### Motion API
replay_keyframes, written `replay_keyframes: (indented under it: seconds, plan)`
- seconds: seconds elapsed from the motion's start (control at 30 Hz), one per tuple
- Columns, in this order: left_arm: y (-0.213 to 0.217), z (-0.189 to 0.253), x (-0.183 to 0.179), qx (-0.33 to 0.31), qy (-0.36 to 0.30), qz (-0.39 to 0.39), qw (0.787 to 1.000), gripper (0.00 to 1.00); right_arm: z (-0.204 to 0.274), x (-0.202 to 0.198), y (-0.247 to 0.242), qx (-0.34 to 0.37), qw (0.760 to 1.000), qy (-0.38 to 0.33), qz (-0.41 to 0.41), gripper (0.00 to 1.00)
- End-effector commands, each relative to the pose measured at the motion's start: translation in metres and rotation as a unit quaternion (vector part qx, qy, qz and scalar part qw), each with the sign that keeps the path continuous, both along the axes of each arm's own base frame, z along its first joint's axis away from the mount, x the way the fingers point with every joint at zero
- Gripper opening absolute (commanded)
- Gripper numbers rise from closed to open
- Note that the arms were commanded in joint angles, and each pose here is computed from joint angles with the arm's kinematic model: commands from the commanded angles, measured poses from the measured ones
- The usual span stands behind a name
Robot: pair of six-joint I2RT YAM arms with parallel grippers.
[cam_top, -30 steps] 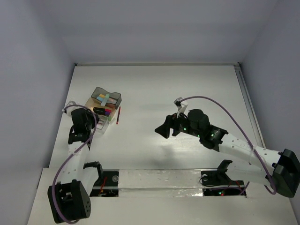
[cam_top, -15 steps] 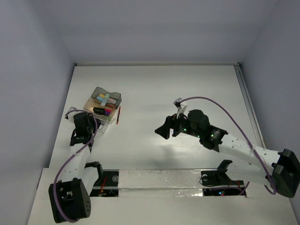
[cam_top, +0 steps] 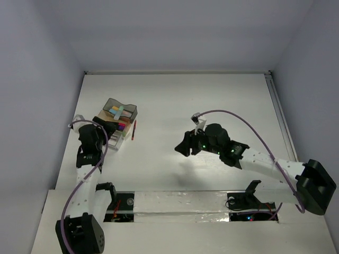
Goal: Sort the stationery into containers
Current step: Place the pen in the storage box, then move the pen to the center of the board.
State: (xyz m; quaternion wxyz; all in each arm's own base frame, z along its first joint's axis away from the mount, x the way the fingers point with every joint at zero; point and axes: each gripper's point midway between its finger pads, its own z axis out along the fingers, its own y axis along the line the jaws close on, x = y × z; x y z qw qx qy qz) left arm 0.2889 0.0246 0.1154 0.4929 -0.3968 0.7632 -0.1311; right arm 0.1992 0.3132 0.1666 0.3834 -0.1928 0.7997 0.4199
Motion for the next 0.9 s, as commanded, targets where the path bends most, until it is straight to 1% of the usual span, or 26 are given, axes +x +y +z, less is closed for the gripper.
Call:
replay_keyframes:
  seconds: [0.0, 0.03, 0.07, 0.13, 0.2, 0.23, 0.27, 0.3, 0.33, 0.37, 0.4, 0.43, 0.47, 0.5, 0.53, 0.57, 0.6, 0.63, 0.67, 0.7, 0.77, 0.8, 0.83, 0.87]
  plan:
    - [-0.006, 0.078, 0.017, 0.033, -0.097, -0.041, 0.994, 0.73, 0.004, 0.016, 0.007, 0.001, 1.000, -0.013, -0.014, 0.58]
    - [-0.008, 0.091, 0.016, 0.038, -0.114, -0.051, 0.991, 0.73, 0.000, 0.017, 0.008, -0.004, 1.000, -0.008, -0.015, 0.54]
    - [-0.014, 0.109, 0.017, 0.039, -0.134, -0.069, 0.988, 0.73, -0.002, 0.019, 0.010, -0.007, 1.000, -0.005, -0.016, 0.44]
    - [-0.022, 0.128, 0.015, 0.049, -0.159, -0.093, 0.982, 0.73, -0.008, 0.025, 0.018, -0.011, 1.000, 0.009, -0.020, 0.43]
    - [-0.035, 0.149, 0.012, 0.053, -0.184, -0.133, 0.972, 0.73, -0.012, 0.032, 0.025, -0.014, 1.000, 0.016, -0.023, 0.41]
    - [-0.040, 0.156, 0.010, 0.064, -0.193, -0.152, 0.967, 0.73, -0.018, 0.041, 0.034, -0.019, 0.999, 0.021, -0.028, 0.41]
    - [-0.051, 0.167, 0.006, 0.067, -0.207, -0.185, 0.958, 0.73, -0.022, 0.044, 0.040, -0.025, 0.999, 0.022, -0.028, 0.41]
    - [-0.055, 0.171, 0.004, 0.073, -0.211, -0.201, 0.954, 0.73, -0.025, 0.051, 0.045, -0.031, 0.999, 0.022, -0.033, 0.41]
    - [-0.059, 0.176, 0.000, 0.083, -0.218, -0.214, 0.949, 0.74, -0.034, 0.060, 0.060, -0.041, 0.998, 0.025, -0.033, 0.44]
    - [-0.063, 0.181, -0.002, 0.103, -0.222, -0.230, 0.942, 0.74, -0.038, 0.068, 0.066, -0.048, 0.998, 0.026, -0.039, 0.46]
    - [-0.073, 0.183, -0.006, 0.111, -0.225, -0.248, 0.936, 0.74, -0.041, 0.076, 0.073, -0.050, 0.997, 0.025, -0.044, 0.47]
    - [-0.077, 0.181, -0.010, 0.116, -0.221, -0.256, 0.934, 0.75, -0.026, 0.084, 0.078, -0.036, 0.998, 0.010, -0.052, 0.48]
    - [-0.080, 0.179, -0.011, 0.132, -0.220, -0.265, 0.930, 0.75, -0.051, 0.096, 0.092, -0.058, 0.996, 0.018, -0.060, 0.51]
    - [-0.084, 0.177, -0.014, 0.135, -0.216, -0.274, 0.927, 0.75, -0.056, 0.104, 0.097, -0.067, 0.996, 0.017, -0.065, 0.52]
    - [-0.095, 0.177, -0.019, 0.139, -0.221, -0.293, 0.920, 0.75, -0.059, 0.109, 0.106, -0.072, 0.995, 0.012, -0.067, 0.55]
    - [-0.098, 0.173, -0.020, 0.144, -0.217, -0.298, 0.918, 0.76, -0.045, 0.123, 0.119, -0.061, 0.995, -0.003, -0.075, 0.56]
    - [-0.101, 0.171, -0.022, 0.158, -0.216, -0.307, 0.913, 0.76, -0.068, 0.134, 0.122, -0.084, 0.992, 0.000, -0.090, 0.57]
    - [-0.110, 0.172, -0.028, 0.162, -0.222, -0.321, 0.906, 0.76, -0.073, 0.141, 0.126, -0.094, 0.991, 0.002, -0.096, 0.58]
    - [-0.108, 0.171, -0.028, 0.169, -0.220, -0.314, 0.908, 0.76, -0.059, 0.150, 0.143, -0.083, 0.992, -0.013, -0.098, 0.58]
    - [-0.110, 0.171, -0.030, 0.175, -0.222, -0.316, 0.906, 0.76, -0.080, 0.153, 0.146, -0.110, 0.988, -0.010, -0.103, 0.58]
    - [-0.116, 0.181, -0.037, 0.179, -0.237, -0.322, 0.899, 0.76, -0.082, 0.164, 0.154, -0.123, 0.984, -0.027, -0.124, 0.59]
    - [-0.118, 0.183, -0.039, 0.180, -0.241, -0.324, 0.897, 0.76, -0.068, 0.175, 0.164, -0.112, 0.984, -0.039, -0.129, 0.59]
    - [-0.119, 0.187, -0.043, 0.182, -0.247, -0.324, 0.895, 0.76, -0.090, 0.172, 0.168, -0.140, 0.982, -0.033, -0.124, 0.59]
    - [-0.124, 0.189, -0.046, 0.182, -0.252, -0.329, 0.892, 0.76, -0.092, 0.177, 0.170, -0.144, 0.980, -0.036, -0.130, 0.59]
